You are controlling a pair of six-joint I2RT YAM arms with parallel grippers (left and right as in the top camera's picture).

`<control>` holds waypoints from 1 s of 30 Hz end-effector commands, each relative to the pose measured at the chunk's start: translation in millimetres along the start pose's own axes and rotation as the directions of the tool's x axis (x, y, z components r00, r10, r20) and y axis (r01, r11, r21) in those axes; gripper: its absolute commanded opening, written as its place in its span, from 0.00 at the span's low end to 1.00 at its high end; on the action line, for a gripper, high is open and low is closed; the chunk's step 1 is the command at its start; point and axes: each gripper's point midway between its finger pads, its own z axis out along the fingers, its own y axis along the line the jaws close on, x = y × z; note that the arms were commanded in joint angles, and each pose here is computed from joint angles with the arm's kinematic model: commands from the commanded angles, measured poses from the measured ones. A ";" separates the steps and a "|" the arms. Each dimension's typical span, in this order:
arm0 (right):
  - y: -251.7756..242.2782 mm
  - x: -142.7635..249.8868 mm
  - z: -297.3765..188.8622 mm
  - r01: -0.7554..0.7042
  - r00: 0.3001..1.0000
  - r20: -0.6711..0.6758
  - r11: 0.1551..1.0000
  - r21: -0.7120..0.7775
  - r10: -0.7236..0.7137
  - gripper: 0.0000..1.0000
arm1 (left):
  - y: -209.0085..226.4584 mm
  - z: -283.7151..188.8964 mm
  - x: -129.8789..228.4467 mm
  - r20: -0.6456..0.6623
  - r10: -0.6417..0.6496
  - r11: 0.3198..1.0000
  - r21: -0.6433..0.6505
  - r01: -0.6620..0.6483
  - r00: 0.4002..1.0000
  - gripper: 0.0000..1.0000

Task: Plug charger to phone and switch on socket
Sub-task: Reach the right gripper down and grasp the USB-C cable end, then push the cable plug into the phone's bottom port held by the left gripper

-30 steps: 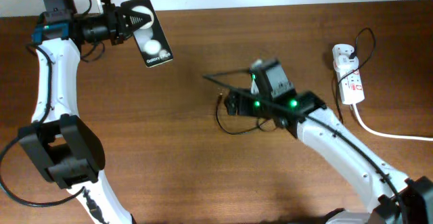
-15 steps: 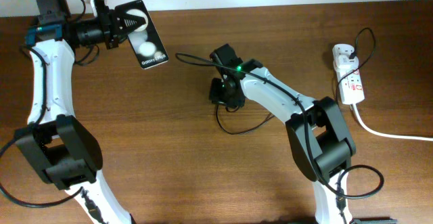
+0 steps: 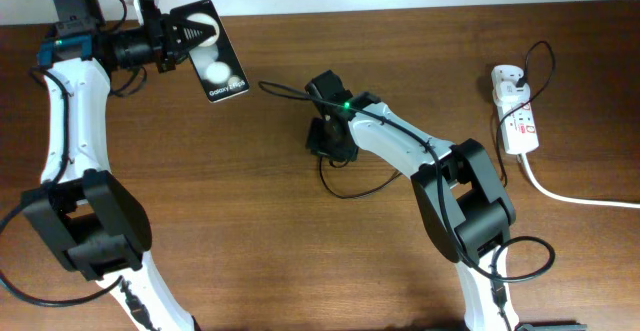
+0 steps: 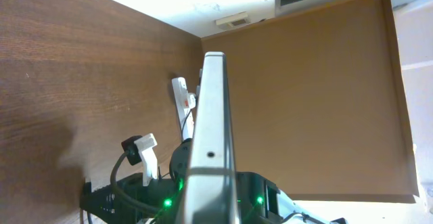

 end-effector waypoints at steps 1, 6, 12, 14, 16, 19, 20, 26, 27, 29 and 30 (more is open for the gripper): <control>-0.8 1.8 15.1 -0.006 1.000 -0.008 1.000 0.017 0.006 0.21 | -10.6 -2.4 0.7 -0.009 0.017 0.999 0.042 -0.016 1.000 0.00; -8.6 10.9 21.8 0.013 0.998 -0.058 0.999 0.034 -0.011 0.04 | -10.6 -2.4 0.7 -0.009 0.017 0.999 0.042 -0.016 1.000 0.00; 44.6 -18.2 -139.7 0.449 0.869 0.133 0.645 -0.618 -0.477 0.04 | -10.3 0.3 1.5 -0.012 0.018 0.999 0.037 -0.018 1.000 0.00; 42.5 -20.2 -210.8 0.567 0.807 0.297 0.529 -0.632 -0.511 0.04 | -12.9 8.1 5.0 -0.028 0.021 0.999 0.043 -0.020 0.999 0.00; 40.8 -5.4 -263.2 0.644 0.753 0.390 0.472 -0.602 -0.530 0.04 | -15.8 15.6 8.7 -0.045 0.025 0.998 0.050 -0.022 0.999 0.00; 36.5 31.0 -326.3 0.699 0.707 0.460 0.433 -0.569 -0.536 0.04 | -29.5 35.6 21.5 -0.101 0.051 0.994 0.105 -0.040 0.994 0.00; 34.6 41.1 -338.2 0.711 0.696 0.479 0.424 -0.561 -0.535 0.04 | -36.8 40.9 26.8 -0.120 0.079 0.988 0.142 -0.062 0.990 0.00; 53.5 72.6 -289.6 0.601 0.784 0.410 0.404 -0.690 -0.466 0.04 | -70.3 72.3 51.7 -0.210 0.182 0.949 0.293 -0.116 0.961 0.00; 60.7 69.8 -277.4 0.574 0.810 0.400 0.444 -0.688 -0.428 0.04 | -71.8 74.2 51.9 -0.217 0.172 0.950 0.293 -0.104 0.961 0.00; 75.1 69.2 -267.7 0.560 0.823 0.409 0.438 -0.704 -0.394 0.04 | -73.6 74.6 48.5 -0.230 0.131 0.957 0.283 -0.062 0.964 0.00; 80.6 68.7 -262.4 0.549 0.829 0.400 0.436 -0.713 -0.391 0.04 | -75.3 75.2 46.8 -0.230 0.136 0.956 0.285 -0.067 0.964 0.00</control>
